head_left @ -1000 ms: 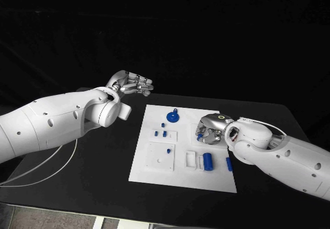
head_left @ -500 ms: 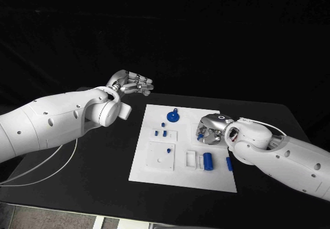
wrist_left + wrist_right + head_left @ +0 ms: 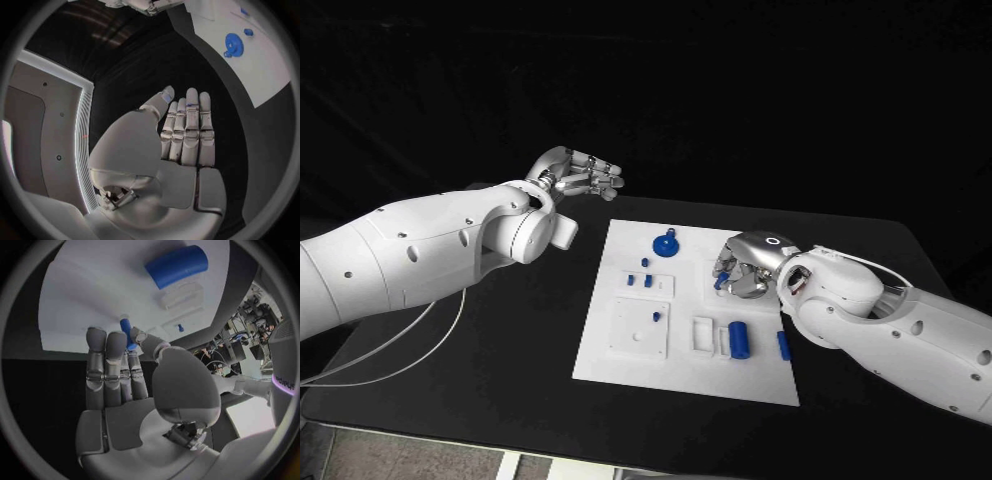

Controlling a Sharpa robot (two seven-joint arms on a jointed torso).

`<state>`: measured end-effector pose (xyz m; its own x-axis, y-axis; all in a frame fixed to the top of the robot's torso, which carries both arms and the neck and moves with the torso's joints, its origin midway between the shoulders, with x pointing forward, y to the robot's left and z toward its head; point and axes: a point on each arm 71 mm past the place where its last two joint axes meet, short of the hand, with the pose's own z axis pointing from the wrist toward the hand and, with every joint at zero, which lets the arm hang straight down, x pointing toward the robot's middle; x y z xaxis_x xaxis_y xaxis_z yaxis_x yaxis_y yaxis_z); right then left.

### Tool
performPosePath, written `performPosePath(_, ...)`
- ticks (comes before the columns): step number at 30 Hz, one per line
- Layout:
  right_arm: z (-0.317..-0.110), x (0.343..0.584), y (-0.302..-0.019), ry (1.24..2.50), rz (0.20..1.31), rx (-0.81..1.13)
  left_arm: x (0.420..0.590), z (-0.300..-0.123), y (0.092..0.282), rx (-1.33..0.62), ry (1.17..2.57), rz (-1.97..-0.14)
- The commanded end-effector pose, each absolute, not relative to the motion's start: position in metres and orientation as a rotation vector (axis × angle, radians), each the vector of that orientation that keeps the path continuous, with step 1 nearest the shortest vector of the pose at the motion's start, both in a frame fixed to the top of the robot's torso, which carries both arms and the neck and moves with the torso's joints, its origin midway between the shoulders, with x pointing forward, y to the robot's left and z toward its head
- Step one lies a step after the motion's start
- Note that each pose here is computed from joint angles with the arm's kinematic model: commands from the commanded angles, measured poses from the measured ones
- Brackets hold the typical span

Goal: Assemble the parts on the task board

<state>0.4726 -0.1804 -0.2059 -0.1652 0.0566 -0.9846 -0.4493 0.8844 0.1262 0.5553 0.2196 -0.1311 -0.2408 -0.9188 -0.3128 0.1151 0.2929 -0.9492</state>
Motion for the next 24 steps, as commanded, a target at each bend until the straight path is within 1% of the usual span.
performPosePath(1,-0.194,0.471,-0.178,1.663,0.516,-0.24,0.557,-0.129,0.219,-0.785,1.463,-1.197)
performPosePath(4,-0.184,0.468,-0.173,1.654,0.562,-0.218,0.557,-0.129,0.219,-0.786,1.463,-1.196)
performPosePath(8,-0.176,0.463,-0.164,1.655,0.63,-0.201,0.558,-0.129,0.219,-0.786,1.463,-1.195)
performPosePath(12,-0.171,0.456,-0.146,1.652,0.703,-0.21,0.558,-0.13,0.218,-0.785,1.464,-1.194)
performPosePath(14,-0.169,0.451,-0.132,1.641,0.741,-0.232,0.559,-0.13,0.217,-0.784,1.464,-1.195)
performPosePath(18,-0.17,0.44,-0.108,1.623,0.789,-0.291,0.56,-0.13,0.215,-0.782,1.466,-1.196)
performPosePath(21,-0.176,0.43,-0.088,1.609,0.819,-0.35,0.56,-0.131,0.213,-0.78,1.469,-1.198)
performPosePath(24,-0.182,0.422,-0.076,1.607,0.839,-0.389,0.56,-0.131,0.211,-0.778,1.472,-1.2)
